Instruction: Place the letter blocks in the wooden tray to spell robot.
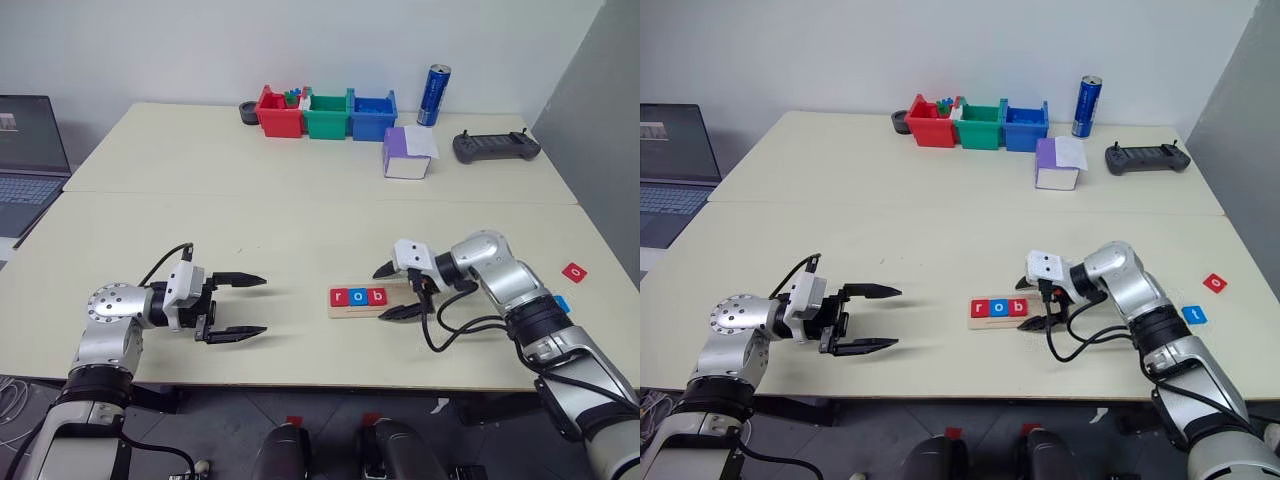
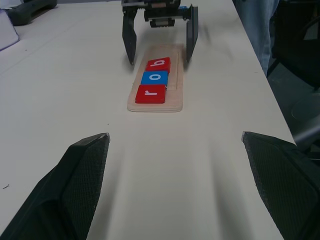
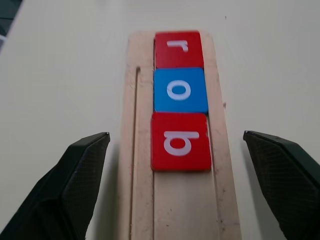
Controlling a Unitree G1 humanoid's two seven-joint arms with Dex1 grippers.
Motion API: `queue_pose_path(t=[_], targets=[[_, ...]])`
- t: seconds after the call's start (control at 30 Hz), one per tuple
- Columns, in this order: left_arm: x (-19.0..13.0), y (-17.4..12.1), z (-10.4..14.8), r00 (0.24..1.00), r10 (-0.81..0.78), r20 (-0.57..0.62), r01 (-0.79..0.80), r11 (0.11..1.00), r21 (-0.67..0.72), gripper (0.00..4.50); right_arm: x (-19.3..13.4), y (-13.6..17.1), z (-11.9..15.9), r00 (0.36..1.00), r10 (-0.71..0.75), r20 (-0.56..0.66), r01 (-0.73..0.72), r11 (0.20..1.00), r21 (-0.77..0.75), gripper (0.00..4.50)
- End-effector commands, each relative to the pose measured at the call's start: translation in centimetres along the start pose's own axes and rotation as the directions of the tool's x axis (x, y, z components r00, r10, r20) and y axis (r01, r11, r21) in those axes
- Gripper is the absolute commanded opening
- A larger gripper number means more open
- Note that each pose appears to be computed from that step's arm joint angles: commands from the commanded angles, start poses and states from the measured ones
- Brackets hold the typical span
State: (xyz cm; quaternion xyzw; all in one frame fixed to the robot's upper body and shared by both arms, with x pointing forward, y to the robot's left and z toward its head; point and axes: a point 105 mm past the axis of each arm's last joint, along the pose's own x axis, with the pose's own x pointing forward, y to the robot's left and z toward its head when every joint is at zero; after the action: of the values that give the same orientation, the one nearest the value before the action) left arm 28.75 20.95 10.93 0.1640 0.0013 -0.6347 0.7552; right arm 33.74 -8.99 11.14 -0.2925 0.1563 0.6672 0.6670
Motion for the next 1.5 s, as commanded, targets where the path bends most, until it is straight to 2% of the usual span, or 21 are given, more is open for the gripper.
queue_pose_path(t=[0.03, 0.13, 0.23, 0.33, 0.7, 1.17, 1.27, 1.4, 1.47, 1.5], targets=[[-0.1, 0.3, 0.9, 1.0, 0.004, 0.012, -0.004, 0.999, 0.048, 4.5, -2.4, 0.1, 2.4, 0.997, -0.029, 0.069, 0.032, 0.998, -0.047, 4.48], [-0.2, 0.3, 0.9, 1.0, 0.005, 0.01, -0.006, 0.999, 0.047, 4.5, -3.0, 1.3, 2.9, 0.994, -0.027, 0.106, 0.03, 0.999, -0.024, 4.48], [-0.2, 0.3, 0.8, 1.0, 0.006, 0.008, -0.006, 0.999, 0.044, 4.5, -2.2, 2.7, 3.1, 0.991, -0.011, 0.136, 0.01, 1.0, 0.008, 4.48], [-0.1, 0.3, 0.7, 1.0, 0.002, 0.009, -0.003, 0.999, 0.04, 4.5, -1.0, 3.4, 2.4, 0.991, -0.002, 0.136, -0.004, 0.999, 0.042, 3.9], [0.0, 0.4, 0.7, 1.0, -0.005, 0.002, 0.005, 0.999, 0.039, 4.5, 1.1, 2.3, 0.5, 0.994, -0.049, 0.096, 0.041, 0.995, 0.088, 0.03], [-0.6, 0.1, 0.4, 1.0, 0.0, -0.021, 0.001, 0.999, 0.041, 4.5, 1.5, 1.5, -0.4, 0.994, -0.067, 0.086, 0.056, 0.991, 0.12, 0.03], [-0.6, 0.1, 0.5, 1.0, -0.001, -0.022, 0.002, 0.999, 0.041, 4.5, 0.7, 2.1, 0.4, 0.993, -0.032, 0.118, 0.019, 0.994, 0.112, 0.03], [-0.7, 0.2, 0.7, 1.0, 0.001, -0.019, 0.0, 0.999, 0.047, 4.5, -4.3, 2.3, 3.7, 0.968, -0.1, 0.232, 0.074, 0.99, 0.119, 0.03], [-0.7, 0.2, 0.8, 1.0, 0.001, -0.018, 0.0, 0.999, 0.049, 4.5, -7.1, 1.9, 4.0, 0.935, -0.222, 0.277, 0.163, 0.962, 0.22, 0.03], [-0.7, 0.2, 0.8, 1.0, 0.001, -0.016, 0.0, 0.999, 0.05, 4.5, -8.8, 1.6, 3.2, 0.912, -0.305, 0.275, 0.227, 0.932, 0.283, 0.19]])
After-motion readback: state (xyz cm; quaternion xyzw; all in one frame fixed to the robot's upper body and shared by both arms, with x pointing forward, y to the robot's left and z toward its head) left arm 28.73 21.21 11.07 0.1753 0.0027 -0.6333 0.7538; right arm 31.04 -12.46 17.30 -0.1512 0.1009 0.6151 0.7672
